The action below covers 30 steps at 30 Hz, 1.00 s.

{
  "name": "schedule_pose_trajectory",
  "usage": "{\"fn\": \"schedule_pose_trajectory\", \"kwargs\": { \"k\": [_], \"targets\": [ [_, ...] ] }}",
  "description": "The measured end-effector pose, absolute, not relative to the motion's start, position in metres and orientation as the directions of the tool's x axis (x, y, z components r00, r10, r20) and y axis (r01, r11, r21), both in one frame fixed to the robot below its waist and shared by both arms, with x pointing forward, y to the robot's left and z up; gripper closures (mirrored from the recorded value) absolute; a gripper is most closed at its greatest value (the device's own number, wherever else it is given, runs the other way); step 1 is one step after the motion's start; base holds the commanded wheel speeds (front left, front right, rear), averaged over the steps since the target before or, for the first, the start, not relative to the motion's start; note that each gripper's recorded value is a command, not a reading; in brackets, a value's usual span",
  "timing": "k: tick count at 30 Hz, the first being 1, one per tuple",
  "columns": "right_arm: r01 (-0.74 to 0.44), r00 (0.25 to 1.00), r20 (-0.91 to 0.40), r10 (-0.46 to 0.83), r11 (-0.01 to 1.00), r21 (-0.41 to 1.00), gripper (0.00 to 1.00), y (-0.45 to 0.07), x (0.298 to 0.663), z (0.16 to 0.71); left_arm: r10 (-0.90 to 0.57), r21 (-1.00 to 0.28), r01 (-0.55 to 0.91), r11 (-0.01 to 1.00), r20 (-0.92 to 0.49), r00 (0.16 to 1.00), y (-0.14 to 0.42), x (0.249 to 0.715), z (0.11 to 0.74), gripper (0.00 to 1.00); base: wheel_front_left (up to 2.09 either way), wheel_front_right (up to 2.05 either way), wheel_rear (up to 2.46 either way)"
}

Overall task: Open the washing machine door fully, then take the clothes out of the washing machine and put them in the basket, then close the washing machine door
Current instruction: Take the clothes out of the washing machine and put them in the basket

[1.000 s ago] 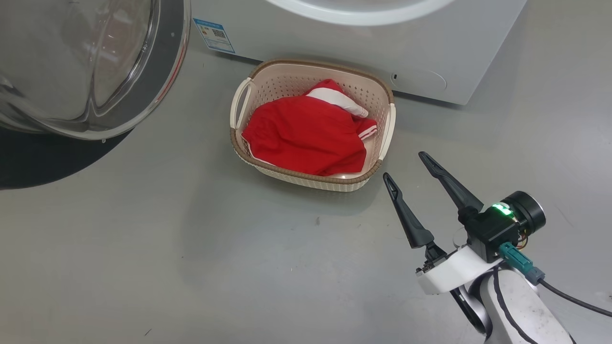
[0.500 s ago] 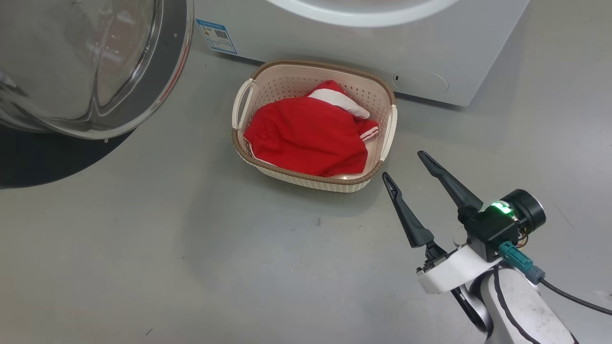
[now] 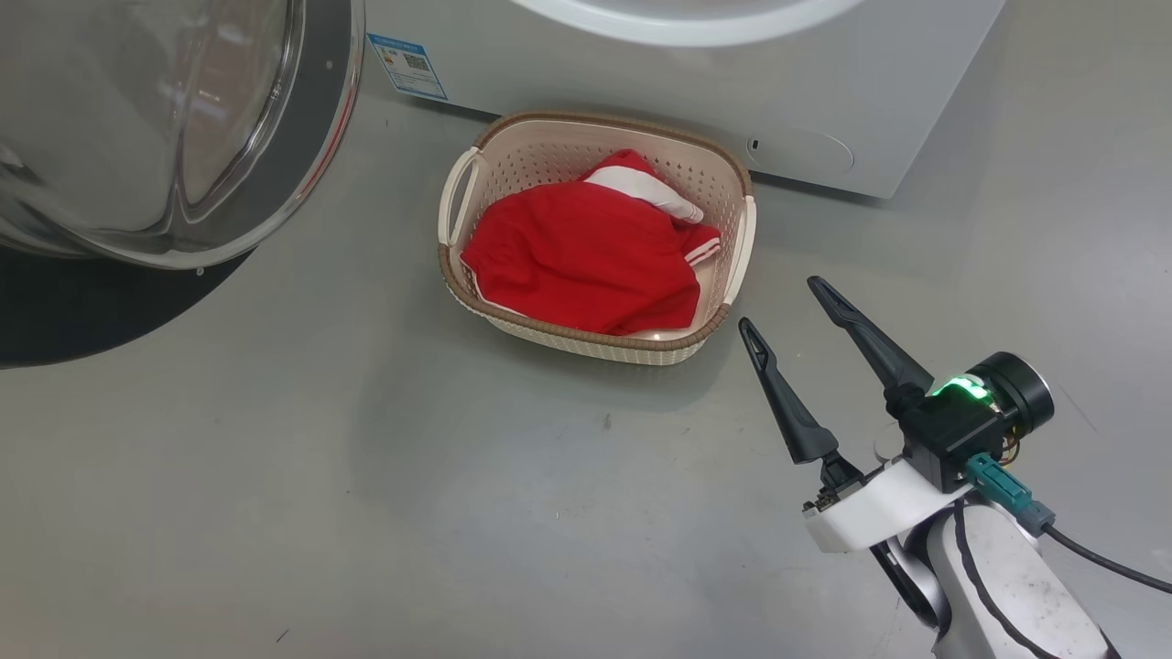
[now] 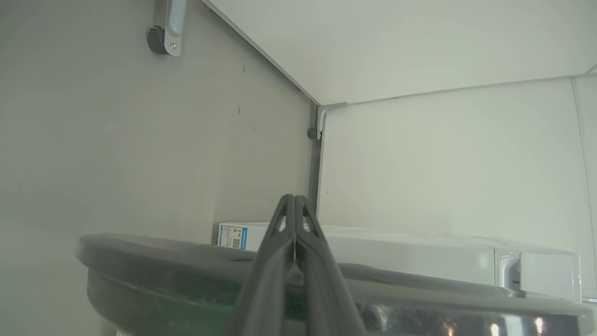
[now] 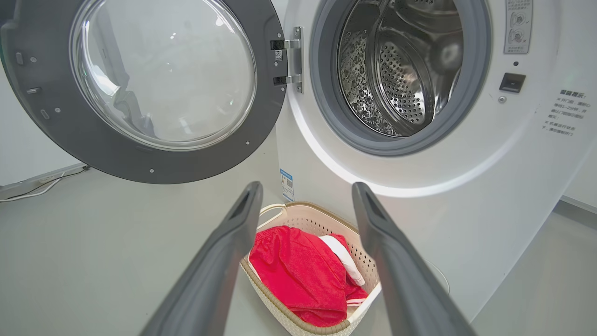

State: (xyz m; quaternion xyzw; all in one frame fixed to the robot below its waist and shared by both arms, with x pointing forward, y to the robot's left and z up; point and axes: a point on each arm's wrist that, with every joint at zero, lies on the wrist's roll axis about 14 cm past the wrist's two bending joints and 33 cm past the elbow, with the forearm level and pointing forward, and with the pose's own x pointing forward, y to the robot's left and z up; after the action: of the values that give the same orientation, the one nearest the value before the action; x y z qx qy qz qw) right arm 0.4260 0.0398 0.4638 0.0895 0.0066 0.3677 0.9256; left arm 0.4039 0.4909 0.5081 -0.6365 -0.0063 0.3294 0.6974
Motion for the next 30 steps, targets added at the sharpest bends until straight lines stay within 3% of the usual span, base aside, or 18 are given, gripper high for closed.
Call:
{"fn": "schedule_pose_trajectory", "kwargs": {
  "k": [14,30],
  "targets": [
    [-0.678,0.732,0.055,0.679,0.718,0.158,0.0,0.038,0.427,0.467,0.361,-0.869,-0.495,0.004,-0.461,0.811,0.472,0.408,0.502,1.0,0.0,0.0,0.0],
    [-0.675,0.737,0.08,0.671,0.722,0.153,0.0,0.039,0.423,0.484,0.142,-0.922,-0.387,0.026,-0.38,0.914,0.418,0.422,0.515,1.0,0.0,0.0,0.0]
  ]
}}
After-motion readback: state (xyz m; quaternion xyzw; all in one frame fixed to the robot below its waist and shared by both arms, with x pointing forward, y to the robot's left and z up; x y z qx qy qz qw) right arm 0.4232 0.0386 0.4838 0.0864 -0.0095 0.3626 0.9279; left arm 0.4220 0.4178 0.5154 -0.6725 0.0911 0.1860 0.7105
